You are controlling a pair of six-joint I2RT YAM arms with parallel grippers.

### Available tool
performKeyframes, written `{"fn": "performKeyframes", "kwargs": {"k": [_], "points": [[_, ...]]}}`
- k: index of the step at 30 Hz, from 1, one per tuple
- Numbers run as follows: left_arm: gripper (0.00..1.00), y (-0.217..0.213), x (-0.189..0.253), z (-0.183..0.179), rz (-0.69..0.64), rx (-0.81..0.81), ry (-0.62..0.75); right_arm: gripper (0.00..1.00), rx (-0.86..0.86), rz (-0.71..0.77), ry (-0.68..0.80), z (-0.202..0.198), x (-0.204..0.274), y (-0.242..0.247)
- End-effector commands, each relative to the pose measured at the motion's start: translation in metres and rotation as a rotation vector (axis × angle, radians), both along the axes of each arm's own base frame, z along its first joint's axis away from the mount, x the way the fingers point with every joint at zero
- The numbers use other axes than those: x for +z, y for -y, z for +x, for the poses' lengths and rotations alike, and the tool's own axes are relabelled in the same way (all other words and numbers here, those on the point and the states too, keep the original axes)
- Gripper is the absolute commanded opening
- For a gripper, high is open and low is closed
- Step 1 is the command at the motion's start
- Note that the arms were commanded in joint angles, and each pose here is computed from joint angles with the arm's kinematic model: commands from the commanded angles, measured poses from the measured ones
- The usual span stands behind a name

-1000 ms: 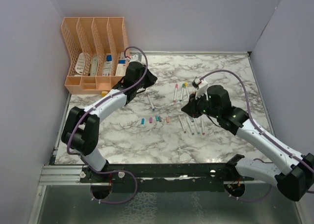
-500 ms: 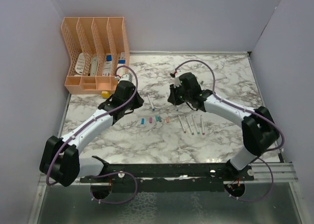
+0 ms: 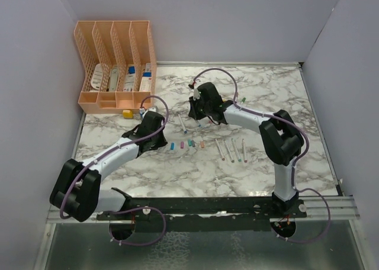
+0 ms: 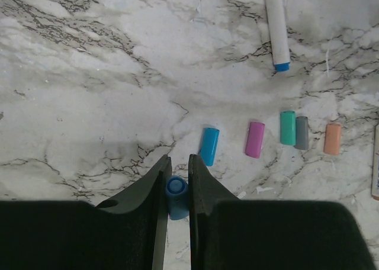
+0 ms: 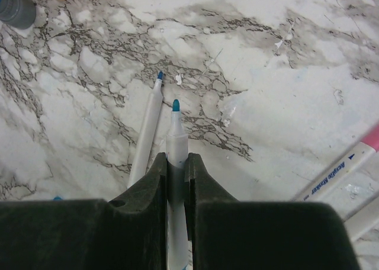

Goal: Open the pen caps

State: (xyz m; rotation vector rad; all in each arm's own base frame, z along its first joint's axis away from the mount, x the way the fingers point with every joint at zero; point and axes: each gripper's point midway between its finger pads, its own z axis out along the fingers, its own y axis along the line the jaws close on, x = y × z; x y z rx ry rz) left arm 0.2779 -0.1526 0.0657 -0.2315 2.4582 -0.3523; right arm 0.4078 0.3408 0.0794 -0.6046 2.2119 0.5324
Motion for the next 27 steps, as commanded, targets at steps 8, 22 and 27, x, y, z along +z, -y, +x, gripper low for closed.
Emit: {"fn": "performKeyframes", "kwargs": {"k": [8,22,27], "points": [[0.02,-0.001,-0.027,0.0,0.046,-0.014,-0.04,0.01,0.006,0.004,0.018,0.012,-0.015,-0.021],[0.15,-0.002,-0.04,-0.004,0.069,-0.038,-0.086,0.01,-0.038,-0.019,-0.033,0.012,-0.035,-0.026],[0.23,-0.002,-0.043,-0.006,0.076,-0.044,-0.098,0.01,-0.048,-0.025,-0.04,0.012,-0.038,-0.026]]}}
